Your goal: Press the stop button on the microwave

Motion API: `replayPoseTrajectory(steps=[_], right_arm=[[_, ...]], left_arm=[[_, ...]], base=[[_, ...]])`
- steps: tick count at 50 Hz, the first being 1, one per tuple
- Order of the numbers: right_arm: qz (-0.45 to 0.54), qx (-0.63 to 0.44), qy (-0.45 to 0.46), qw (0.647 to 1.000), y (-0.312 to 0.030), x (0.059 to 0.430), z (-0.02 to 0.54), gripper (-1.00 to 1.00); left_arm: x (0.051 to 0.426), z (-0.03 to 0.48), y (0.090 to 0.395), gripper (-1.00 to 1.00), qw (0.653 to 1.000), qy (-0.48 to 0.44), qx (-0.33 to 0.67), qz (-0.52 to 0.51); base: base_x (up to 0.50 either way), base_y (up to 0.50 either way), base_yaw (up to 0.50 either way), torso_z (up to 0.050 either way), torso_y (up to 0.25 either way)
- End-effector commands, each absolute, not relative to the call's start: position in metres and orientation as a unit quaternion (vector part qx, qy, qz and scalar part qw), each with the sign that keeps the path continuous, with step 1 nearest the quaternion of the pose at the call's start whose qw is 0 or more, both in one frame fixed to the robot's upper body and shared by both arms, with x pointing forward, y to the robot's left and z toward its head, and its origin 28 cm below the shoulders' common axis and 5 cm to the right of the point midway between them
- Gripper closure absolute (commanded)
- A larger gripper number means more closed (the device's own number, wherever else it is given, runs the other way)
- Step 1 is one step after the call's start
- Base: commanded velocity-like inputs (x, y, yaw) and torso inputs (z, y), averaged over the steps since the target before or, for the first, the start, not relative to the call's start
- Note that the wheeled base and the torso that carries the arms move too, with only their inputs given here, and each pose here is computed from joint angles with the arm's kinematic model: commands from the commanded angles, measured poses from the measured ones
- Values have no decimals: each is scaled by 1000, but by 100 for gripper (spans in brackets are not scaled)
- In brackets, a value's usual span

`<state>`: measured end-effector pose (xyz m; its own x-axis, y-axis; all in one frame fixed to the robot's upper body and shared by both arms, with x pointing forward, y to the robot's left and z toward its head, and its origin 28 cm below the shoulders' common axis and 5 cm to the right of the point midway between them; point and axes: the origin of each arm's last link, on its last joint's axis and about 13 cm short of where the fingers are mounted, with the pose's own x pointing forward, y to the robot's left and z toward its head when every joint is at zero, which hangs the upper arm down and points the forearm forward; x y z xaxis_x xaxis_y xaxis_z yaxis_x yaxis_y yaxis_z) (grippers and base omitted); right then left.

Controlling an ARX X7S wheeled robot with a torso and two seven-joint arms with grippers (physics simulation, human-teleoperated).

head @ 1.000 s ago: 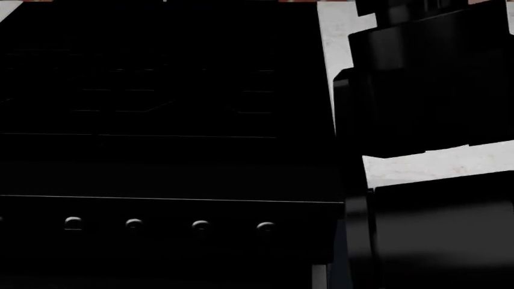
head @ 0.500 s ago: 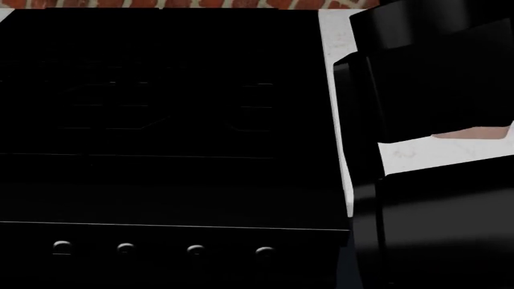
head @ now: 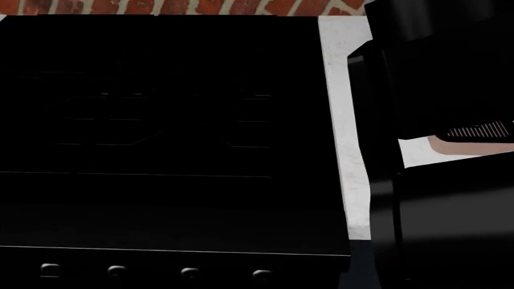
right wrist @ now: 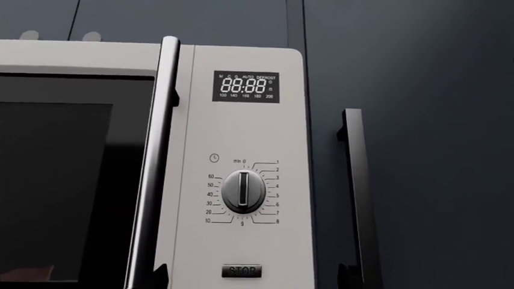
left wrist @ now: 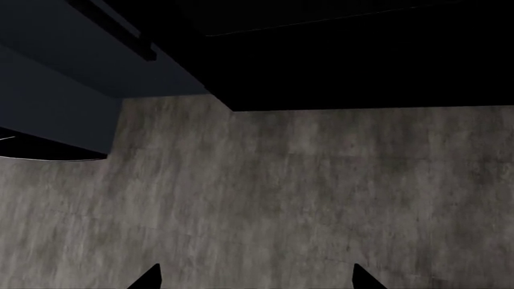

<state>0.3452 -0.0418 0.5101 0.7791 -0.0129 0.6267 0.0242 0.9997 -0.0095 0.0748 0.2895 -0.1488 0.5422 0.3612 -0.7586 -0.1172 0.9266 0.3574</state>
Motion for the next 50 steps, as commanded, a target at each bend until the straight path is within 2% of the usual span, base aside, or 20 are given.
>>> replayPoseTrajectory(steps=[1, 8, 17, 21, 37, 43, 50], right_arm=[[-1, -10, -346, 938, -39, 339, 513, -100], [-4, -4, -350, 937, -39, 342, 511, -100], [8, -6, -355, 935, -37, 339, 511, -100], [-1, -3, -357, 934, -37, 338, 512, -100], [10, -2, -386, 922, -35, 324, 525, -100], [9, -3, -392, 920, -36, 328, 520, -100], [3, -9, -394, 919, -36, 328, 519, -100]], left_arm=[[74, -149, 290, -100, 867, 459, 133, 138], [74, -149, 290, -100, 867, 459, 133, 138], [74, -149, 290, -100, 867, 459, 133, 138], [74, -149, 290, -100, 867, 459, 133, 138], [74, -149, 290, -100, 867, 459, 133, 138], [74, -149, 290, -100, 867, 459, 133, 138], [74, -149, 290, -100, 867, 459, 133, 138]], base=[[379, 0, 0, 50, 80], [494, 0, 0, 50, 82], [0, 0, 0, 50, 82], [500, -97, 0, 50, 81], [0, 0, 0, 50, 82], [357, -107, 0, 50, 81], [0, 0, 0, 50, 82]])
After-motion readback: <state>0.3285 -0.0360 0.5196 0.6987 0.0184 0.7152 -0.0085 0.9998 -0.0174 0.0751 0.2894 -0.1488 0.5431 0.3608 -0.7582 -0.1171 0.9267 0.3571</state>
